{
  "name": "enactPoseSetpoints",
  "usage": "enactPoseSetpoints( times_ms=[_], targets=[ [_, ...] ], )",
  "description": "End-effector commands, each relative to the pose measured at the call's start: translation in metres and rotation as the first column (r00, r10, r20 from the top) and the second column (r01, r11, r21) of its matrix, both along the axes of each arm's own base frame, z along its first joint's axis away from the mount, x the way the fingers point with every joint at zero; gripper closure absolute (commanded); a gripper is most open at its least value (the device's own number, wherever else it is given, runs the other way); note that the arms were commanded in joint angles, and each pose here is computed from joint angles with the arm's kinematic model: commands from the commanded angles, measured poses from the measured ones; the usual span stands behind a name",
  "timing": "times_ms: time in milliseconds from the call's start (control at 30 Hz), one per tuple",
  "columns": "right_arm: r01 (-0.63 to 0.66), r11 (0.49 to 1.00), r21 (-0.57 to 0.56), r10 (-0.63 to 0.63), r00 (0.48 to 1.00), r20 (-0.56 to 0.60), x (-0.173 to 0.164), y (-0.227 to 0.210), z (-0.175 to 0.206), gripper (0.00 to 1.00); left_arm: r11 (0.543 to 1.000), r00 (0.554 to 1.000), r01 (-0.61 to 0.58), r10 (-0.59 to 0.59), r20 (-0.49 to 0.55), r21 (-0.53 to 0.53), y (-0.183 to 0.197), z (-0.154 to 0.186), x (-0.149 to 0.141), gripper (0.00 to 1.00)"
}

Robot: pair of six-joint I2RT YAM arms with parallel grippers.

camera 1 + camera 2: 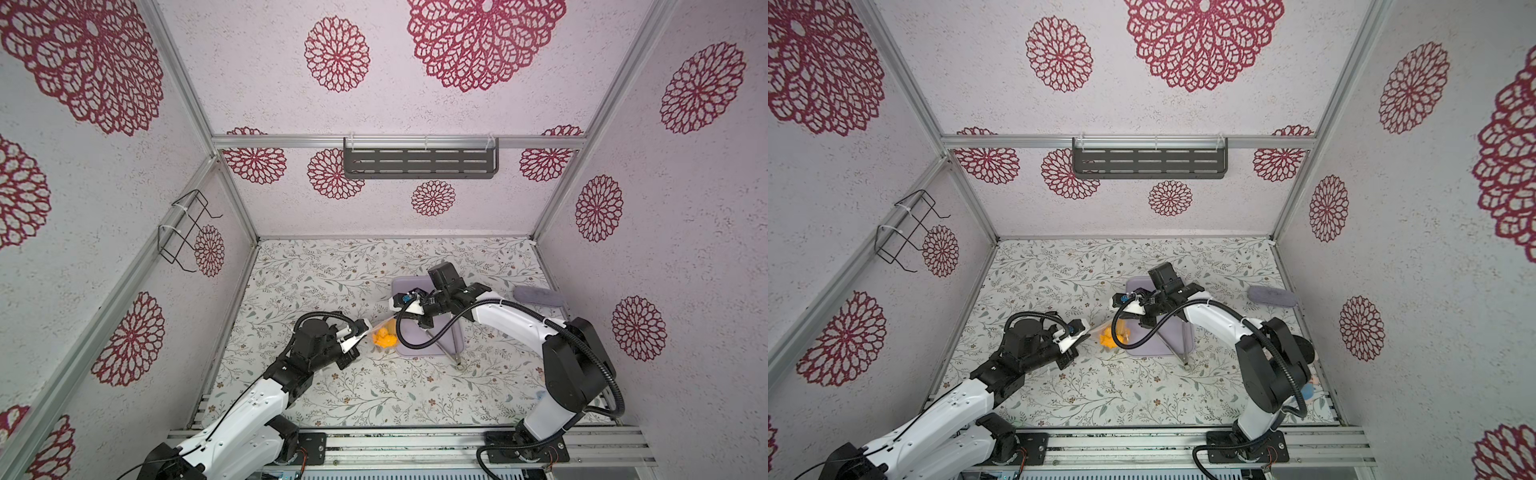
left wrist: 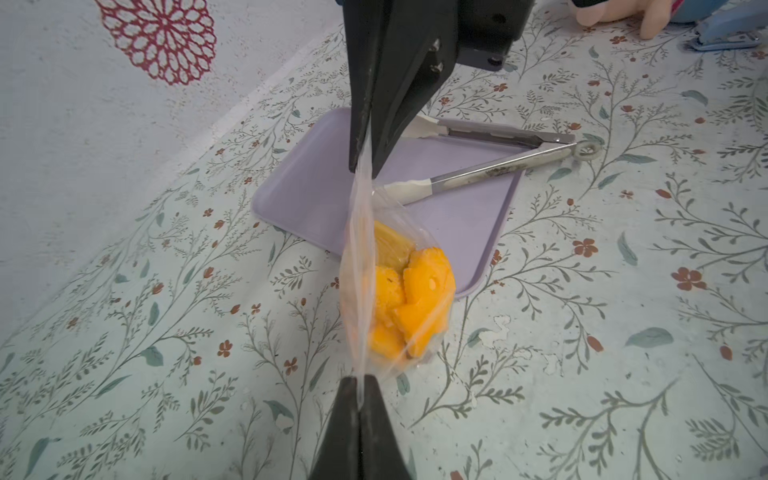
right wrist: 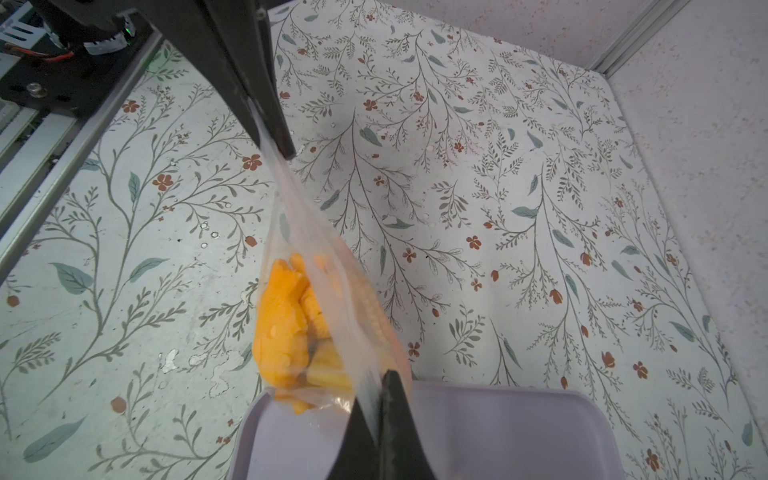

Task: Put the cookies into a resealable bag to prevent moisture
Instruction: Close the ziploc bag at the center of the board, then place the ziploc bag at the center of the board.

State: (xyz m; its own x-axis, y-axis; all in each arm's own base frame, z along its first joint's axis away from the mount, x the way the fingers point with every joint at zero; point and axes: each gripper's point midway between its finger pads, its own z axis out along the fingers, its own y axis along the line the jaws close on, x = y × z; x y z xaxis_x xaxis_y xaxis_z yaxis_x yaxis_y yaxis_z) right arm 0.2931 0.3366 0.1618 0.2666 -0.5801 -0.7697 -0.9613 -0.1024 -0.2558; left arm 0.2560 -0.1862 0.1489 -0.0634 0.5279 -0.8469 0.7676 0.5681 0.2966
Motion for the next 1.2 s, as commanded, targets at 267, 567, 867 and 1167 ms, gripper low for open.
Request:
enactPoseSetpoints(
  times_ms=[267,567,867,1167],
  targets=[
    [-0.009,0.995,0.101,0.006,1.000,0.029,0.037,0.039,0.028,0.96,0.985,0.982,-0.171,0.172,0.081,-0.024,0.039,0.030,0.040,1.00],
    [0.179,0.979,0.096,-0.181,0.984,0.011,0.100,0.058,0.020,0.57,0.953,0.953,-0.301,0.301,-0.021,-0.005,0.062,0.017,0.098,0.90],
    [0.445,0.869,0.216,-0.461,0.887,0.031,0.131,0.010,0.100,0.36,0.920,0.931,-0.359,0.365,0.018,-0.156,0.080,0.068,0.117,0.37],
    [0.810,0.518,0.275,-0.843,0.538,0.006,0.096,-0.146,0.116,0.05,0.650,0.718,-0.648,0.695,-0.034,-0.396,0.151,0.106,0.087,0.13]
  ],
)
